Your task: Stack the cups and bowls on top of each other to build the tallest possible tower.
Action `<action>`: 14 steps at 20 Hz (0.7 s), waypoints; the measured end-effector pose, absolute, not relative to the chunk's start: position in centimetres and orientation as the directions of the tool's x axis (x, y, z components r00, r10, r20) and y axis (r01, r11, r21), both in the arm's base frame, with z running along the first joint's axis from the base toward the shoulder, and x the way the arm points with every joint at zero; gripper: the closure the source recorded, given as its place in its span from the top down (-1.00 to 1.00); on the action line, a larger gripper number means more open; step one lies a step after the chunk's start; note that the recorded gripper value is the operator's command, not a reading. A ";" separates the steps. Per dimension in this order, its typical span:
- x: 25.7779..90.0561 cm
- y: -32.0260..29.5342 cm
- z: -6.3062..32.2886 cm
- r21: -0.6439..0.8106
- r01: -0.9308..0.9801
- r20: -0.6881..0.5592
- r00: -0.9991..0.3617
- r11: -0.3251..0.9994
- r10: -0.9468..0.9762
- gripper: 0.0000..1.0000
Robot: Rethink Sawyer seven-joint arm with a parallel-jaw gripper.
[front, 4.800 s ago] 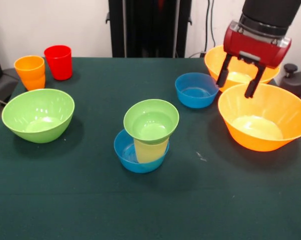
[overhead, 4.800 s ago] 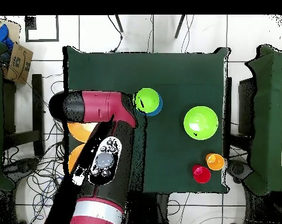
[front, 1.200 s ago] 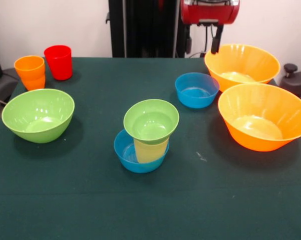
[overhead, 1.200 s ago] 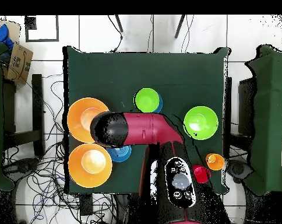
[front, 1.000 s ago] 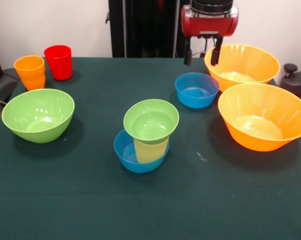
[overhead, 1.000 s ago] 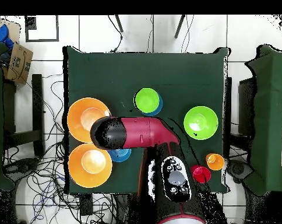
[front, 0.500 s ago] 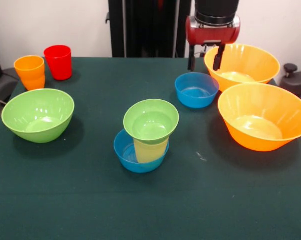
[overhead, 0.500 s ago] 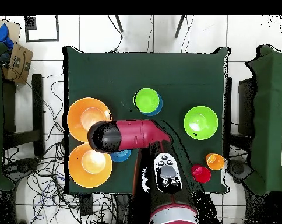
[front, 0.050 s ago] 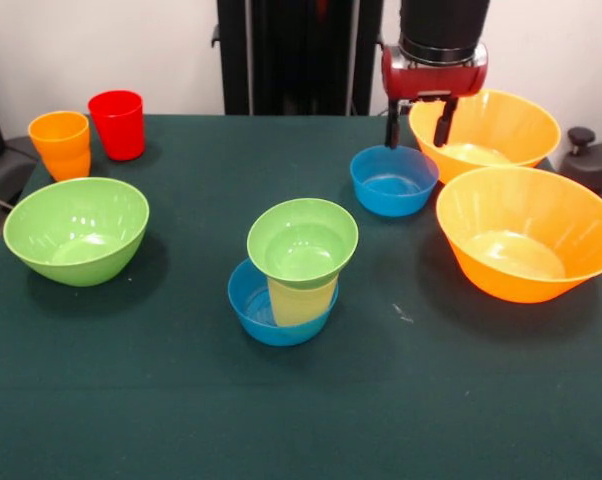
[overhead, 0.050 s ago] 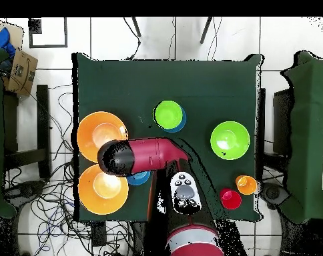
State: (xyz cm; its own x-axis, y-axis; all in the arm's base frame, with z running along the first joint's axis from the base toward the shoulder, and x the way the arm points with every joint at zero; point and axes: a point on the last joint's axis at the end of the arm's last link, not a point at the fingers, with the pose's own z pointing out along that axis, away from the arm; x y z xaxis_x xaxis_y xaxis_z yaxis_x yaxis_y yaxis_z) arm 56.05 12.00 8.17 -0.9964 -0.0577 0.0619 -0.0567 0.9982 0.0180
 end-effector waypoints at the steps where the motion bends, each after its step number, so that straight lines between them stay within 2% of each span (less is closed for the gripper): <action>1: 56.0 12.3 8.1 0.018 -0.061 0.063 -0.996 0.998 -0.062 1.00; 14: 55.2 16.0 5.7 0.021 -0.071 0.097 -0.993 0.997 -0.073 1.00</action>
